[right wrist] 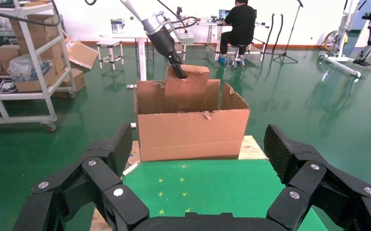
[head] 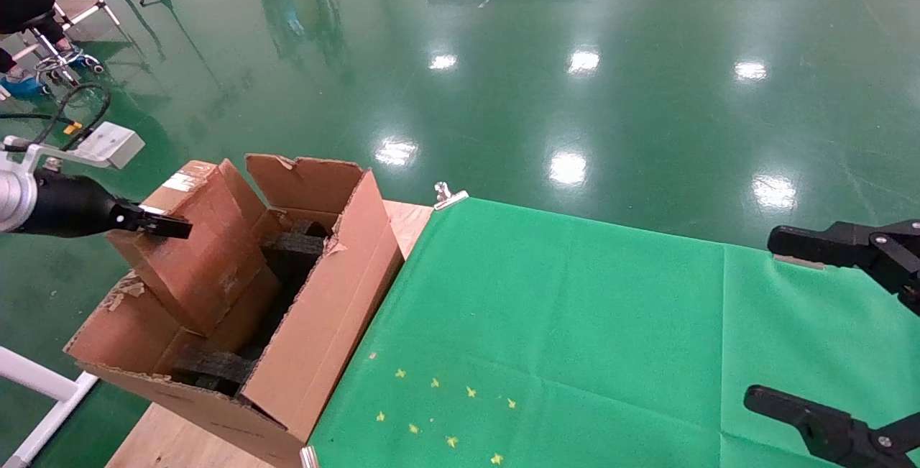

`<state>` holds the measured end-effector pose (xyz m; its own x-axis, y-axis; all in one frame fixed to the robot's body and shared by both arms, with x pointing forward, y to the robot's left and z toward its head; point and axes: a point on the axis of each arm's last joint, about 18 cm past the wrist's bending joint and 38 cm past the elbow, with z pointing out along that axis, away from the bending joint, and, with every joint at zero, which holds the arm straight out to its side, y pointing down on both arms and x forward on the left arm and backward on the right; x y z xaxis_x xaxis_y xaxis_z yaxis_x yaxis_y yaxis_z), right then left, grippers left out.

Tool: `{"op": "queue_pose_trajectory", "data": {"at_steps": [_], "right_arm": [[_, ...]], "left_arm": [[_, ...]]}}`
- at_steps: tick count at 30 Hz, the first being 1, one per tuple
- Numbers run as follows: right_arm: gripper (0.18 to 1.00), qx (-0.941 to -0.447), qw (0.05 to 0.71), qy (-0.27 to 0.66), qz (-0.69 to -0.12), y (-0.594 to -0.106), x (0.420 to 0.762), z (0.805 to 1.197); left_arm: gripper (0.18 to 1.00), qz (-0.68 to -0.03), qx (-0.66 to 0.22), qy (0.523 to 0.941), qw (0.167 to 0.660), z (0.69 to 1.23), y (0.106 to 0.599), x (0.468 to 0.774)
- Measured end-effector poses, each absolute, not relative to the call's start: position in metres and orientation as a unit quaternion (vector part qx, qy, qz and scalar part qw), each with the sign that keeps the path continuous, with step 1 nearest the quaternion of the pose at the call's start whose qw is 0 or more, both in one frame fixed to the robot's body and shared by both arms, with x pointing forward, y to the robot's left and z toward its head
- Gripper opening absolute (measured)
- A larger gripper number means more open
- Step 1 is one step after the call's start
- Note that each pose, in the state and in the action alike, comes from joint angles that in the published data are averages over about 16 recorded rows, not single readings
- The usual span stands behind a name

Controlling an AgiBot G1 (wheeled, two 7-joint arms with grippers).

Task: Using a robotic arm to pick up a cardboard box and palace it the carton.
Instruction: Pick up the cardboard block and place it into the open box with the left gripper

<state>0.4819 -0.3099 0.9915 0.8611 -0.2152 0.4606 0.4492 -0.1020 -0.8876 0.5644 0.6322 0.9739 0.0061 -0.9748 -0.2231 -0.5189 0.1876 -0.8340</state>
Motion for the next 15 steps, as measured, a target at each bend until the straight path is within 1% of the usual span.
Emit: {"op": "queue_pose_trajectory", "data": {"at_steps": [15], "right_arm": [[1.001,-0.699,0.665,-0.084,-0.250,-0.310,0.482,0.991]], "left_arm": [[0.227,-0.271,-0.595,0.641,0.401,0.934,0.638,0.570]]}}
